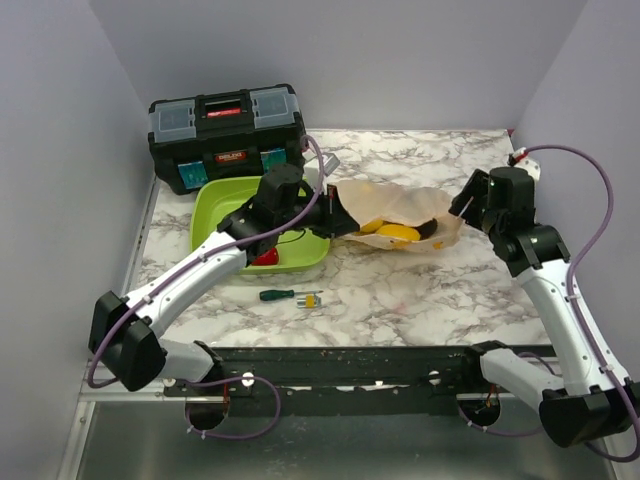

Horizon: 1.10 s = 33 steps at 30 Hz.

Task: Take the fake fruits out of the plastic bag
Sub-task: Adjust the plastic bag at the center of the board.

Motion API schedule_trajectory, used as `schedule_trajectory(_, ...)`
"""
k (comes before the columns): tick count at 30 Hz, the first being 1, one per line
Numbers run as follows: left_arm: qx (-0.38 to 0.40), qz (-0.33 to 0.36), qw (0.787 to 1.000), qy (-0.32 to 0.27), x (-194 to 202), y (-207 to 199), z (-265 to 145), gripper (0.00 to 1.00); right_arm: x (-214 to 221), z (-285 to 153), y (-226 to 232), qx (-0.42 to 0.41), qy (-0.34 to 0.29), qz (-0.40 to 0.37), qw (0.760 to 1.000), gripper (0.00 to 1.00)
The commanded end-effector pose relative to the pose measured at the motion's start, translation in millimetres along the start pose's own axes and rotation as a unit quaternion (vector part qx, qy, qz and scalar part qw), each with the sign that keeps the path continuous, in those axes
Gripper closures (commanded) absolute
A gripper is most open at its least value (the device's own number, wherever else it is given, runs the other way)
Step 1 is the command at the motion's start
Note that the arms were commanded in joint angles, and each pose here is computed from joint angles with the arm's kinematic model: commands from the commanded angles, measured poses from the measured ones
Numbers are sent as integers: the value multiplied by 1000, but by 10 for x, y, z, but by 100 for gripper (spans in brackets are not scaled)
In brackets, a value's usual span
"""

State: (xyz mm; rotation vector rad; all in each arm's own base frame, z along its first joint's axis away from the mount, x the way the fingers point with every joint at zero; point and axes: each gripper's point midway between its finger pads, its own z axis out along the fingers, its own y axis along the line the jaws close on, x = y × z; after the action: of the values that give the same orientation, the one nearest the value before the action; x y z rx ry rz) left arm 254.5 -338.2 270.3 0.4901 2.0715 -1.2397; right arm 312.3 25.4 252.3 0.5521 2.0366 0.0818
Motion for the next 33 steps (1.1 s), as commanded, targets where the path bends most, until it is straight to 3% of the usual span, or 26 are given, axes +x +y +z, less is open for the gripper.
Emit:
schedule_trajectory(1, 40, 21, 998, -53, -118, -234, -133, 100, -250, -339, 193, -66, -10, -46, 997, 26)
schedule_trajectory(8, 49, 11, 998, -46, -52, -238, -66, 100, -286, -623, 1026, -249, 32, -103, 963, 22)
schedule_trajectory(14, 45, 6, 998, -51, -11, -217, -42, 100, 524, -817, 1750, -278, 102, -230, 927, 19)
schedule_trajectory(17, 37, 2, 998, -49, 61, -168, -47, 100, 727, -941, 1890, -322, 129, -210, 914, 19)
schedule_trajectory(21, 22, -2, 998, -51, 156, -82, -88, 100, 813, -1016, 1844, -354, 116, -183, 909, 23)
schedule_trajectory(24, 18, -5, 999, -45, 230, -38, -95, 100, 891, -853, 1632, -304, 115, -194, 926, 23)
schedule_trajectory(28, 7, -10, 999, -37, 357, 57, -97, 100, 850, -469, 998, -115, 74, -145, 980, 23)
schedule_trajectory(33, -10, -8, 999, -29, 458, 156, -120, 100, 922, -275, 388, 21, 34, -135, 990, 23)
